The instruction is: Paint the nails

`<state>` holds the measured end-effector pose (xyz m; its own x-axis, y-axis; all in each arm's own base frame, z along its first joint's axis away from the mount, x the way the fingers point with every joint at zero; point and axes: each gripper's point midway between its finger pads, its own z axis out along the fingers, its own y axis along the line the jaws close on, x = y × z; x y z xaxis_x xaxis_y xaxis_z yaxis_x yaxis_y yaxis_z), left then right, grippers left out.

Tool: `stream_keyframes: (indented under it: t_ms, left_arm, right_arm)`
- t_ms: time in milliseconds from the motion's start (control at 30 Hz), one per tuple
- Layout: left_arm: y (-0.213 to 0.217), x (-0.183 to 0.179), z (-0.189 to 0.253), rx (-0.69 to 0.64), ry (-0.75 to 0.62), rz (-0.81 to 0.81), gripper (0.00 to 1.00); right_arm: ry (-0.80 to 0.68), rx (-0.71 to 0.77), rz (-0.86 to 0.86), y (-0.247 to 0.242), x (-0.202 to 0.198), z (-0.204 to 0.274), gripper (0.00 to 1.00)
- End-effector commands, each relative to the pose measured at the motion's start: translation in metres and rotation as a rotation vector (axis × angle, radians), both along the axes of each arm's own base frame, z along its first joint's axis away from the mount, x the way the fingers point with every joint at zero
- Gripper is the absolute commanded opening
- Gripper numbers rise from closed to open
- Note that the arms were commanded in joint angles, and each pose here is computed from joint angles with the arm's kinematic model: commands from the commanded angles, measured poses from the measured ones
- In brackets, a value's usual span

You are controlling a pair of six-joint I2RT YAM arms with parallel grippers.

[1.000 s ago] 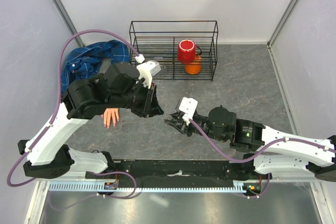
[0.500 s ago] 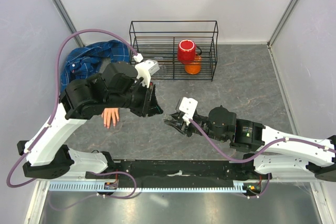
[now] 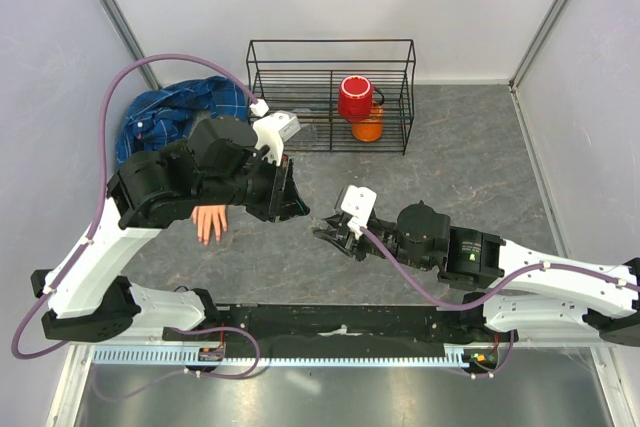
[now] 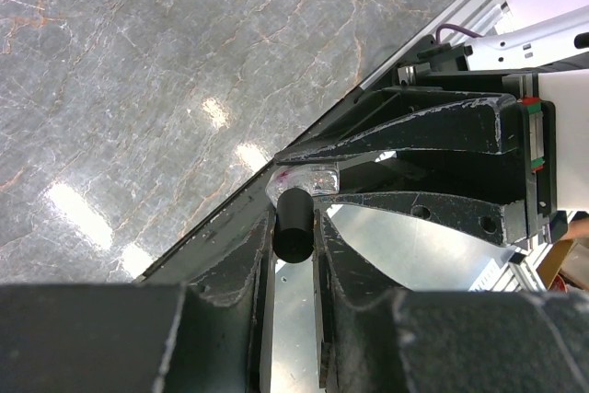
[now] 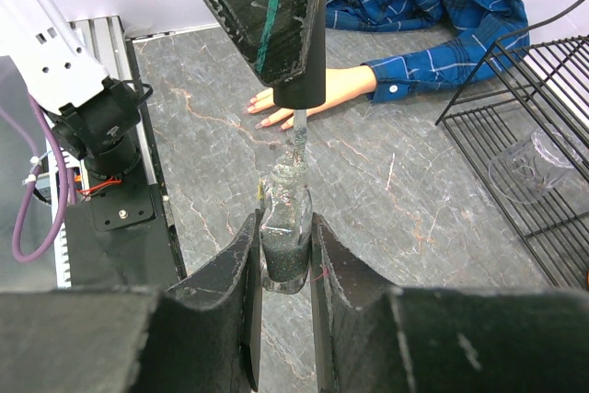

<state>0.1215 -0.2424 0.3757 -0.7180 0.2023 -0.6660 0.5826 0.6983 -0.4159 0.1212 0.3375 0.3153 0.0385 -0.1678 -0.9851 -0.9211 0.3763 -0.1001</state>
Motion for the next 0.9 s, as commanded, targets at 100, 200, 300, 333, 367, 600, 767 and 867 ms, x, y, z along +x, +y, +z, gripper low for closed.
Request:
stream_keyframes:
  t_ms: [100, 200, 300, 333, 367, 600, 767, 867]
  left_arm:
    - [0.0027, -0.001, 0.0164, -0.046, -0.038, -0.008, 0.02]
    - [0.0029, -0.0012, 0.0156, -0.042, -0.038, -0.009, 0.02]
    - [0.004, -0.0016, 0.0165, -0.044, -0.04, -0.008, 0.02]
    - [0.0043, -0.001, 0.017, -0.045, -0.042, -0.005, 0.02]
    - [0.0047, -0.0013, 0.0174, -0.046, -0.043, -0.005, 0.02]
    - [0.0051, -0.003, 0.0185, -0.051, -0.041, -0.009, 0.02]
    - [0.0055, -0.0038, 0.0195, -0.054, -0.04, -0.011, 0.02]
    - [0.0051, -0.0047, 0.0192, -0.056, -0.037, -0.014, 0.02]
  right_arm:
    - [-0.009, 0.061, 0.007, 0.0018, -0.0008, 0.0168, 0.0]
    - [-0.008, 0.06, 0.007, 0.0014, -0.001, 0.0162, 0.0]
    - [-0.007, 0.057, 0.007, 0.0017, -0.0009, 0.015, 0.0]
    - [-0.006, 0.059, 0.007, 0.0014, -0.0011, 0.0155, 0.0]
    - [-0.006, 0.059, 0.007, 0.0014, -0.0011, 0.0155, 0.0]
    - [-0.005, 0.061, 0.008, 0.0013, -0.0017, 0.016, 0.0]
    - [-0.006, 0.064, 0.002, 0.0005, -0.0005, 0.0169, 0.0]
    - [-0.008, 0.063, -0.001, -0.0001, -0.0001, 0.017, 0.0]
